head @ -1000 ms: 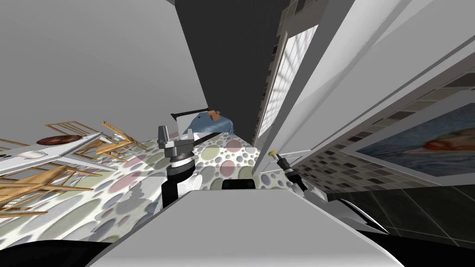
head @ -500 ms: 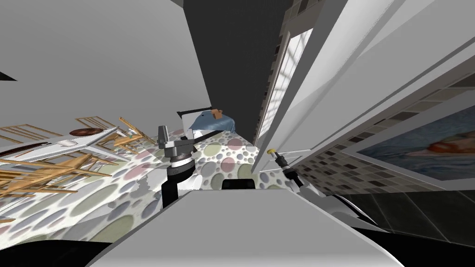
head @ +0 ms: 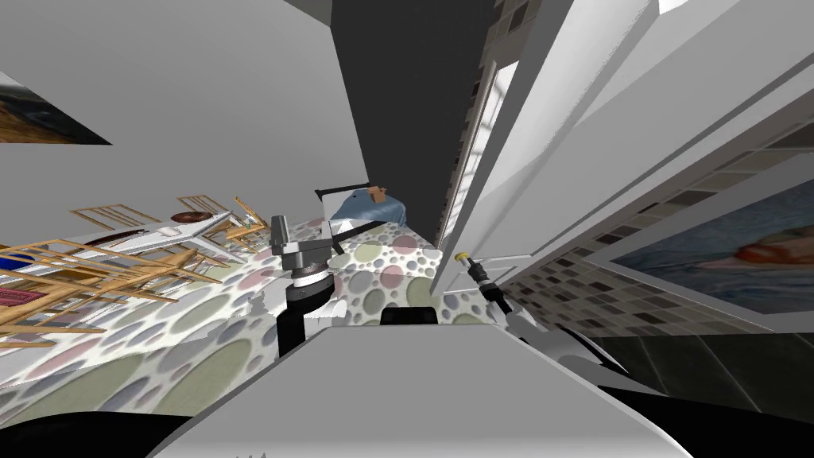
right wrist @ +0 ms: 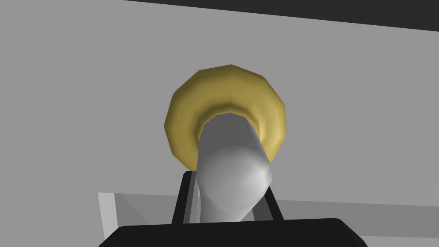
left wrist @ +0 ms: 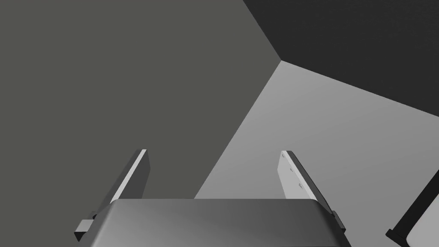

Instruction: Pull the door open

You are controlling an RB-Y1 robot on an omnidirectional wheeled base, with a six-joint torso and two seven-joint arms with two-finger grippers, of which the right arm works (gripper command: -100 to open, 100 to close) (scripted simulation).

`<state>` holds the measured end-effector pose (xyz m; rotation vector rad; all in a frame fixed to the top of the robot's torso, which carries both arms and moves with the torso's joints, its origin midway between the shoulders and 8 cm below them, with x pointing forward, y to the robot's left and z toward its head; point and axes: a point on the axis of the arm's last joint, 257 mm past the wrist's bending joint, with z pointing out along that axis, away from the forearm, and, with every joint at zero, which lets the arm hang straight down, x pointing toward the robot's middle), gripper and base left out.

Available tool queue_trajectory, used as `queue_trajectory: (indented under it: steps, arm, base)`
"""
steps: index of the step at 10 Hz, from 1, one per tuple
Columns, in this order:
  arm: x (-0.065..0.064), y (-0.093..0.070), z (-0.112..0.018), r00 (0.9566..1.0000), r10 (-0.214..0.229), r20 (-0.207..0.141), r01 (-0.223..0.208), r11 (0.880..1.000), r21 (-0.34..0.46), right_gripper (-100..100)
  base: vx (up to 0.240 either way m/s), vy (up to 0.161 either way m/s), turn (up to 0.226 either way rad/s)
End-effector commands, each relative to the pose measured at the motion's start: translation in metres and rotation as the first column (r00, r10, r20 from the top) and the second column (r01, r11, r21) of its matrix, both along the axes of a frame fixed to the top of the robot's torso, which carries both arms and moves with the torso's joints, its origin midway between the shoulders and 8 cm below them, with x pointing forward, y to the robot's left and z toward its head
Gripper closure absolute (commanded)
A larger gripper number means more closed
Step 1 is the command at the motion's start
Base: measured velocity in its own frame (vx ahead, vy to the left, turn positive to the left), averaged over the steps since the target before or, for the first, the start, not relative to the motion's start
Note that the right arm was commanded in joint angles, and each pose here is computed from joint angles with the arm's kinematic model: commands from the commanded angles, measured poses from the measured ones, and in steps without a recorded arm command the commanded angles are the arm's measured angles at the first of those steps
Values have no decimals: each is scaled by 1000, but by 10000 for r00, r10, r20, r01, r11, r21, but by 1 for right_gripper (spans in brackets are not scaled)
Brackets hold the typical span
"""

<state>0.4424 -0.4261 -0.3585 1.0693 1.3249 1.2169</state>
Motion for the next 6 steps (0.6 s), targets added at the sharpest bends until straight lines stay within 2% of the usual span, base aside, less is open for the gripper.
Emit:
queue_trajectory:
  steps: [1,4,6]
  arm:
    - [7,2,-1,10000,-73,-22,73,10000,-22,100]
    - [25,11,1,9998,-201,-42,201,9998,-12,100]
    - [35,16,2,9996,-262,-57,262,9997,-4,100]
  base:
    - [-132,-89,93]
    - [-206,-101,151]
    - [-192,-79,105]
